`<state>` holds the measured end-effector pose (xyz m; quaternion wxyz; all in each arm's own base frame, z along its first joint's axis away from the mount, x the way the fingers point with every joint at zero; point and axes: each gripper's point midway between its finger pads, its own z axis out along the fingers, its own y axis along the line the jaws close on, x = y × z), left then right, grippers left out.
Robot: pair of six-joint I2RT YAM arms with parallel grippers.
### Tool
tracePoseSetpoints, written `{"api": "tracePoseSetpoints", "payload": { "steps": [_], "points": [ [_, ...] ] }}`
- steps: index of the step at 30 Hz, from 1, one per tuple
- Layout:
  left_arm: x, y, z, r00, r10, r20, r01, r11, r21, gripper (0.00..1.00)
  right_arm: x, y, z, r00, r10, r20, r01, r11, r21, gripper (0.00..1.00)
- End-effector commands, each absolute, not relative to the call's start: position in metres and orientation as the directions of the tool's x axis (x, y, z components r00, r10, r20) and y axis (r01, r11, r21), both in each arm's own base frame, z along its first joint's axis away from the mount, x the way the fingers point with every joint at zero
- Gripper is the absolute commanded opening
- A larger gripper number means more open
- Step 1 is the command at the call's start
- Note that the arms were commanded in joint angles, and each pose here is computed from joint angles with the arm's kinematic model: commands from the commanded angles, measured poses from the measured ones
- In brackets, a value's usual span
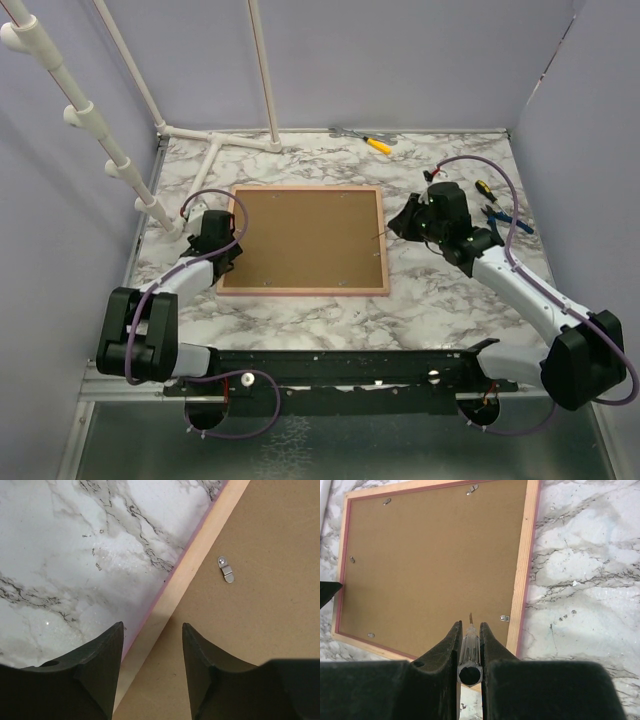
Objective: Take the photo out of the frame
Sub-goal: Adjust the photo frame at the center of the board.
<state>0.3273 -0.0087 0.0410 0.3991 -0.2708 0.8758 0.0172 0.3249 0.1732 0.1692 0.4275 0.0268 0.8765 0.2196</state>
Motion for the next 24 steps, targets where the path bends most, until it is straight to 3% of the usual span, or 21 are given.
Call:
{"api": "tracePoseSetpoints", "payload": {
  "steps": [1,12,24],
  "points": [
    [0.330,-0.009,0.034,-0.542,-0.476,-0.693,-0.482,0.851,-0.208,0.49,0.331,0.168,0.163,-0.626,0.238,-0.742,-0.111,0.915,0.387,0.00],
    [0.334,-0.021,0.021,-0.575,-0.483,-0.660,-0.442,0.863,-0.245,0.38,0.342,0.147,0.150,-0.628,0.195,-0.754,-0.023,0.963,0.268,0.01],
    [0.329,-0.034,0.014,-0.598,-0.494,-0.632,-0.404,0.866,-0.295,0.27,0.348,0.149,0.133,-0.656,0.137,-0.742,-0.046,0.974,0.221,0.01]
  ]
}}
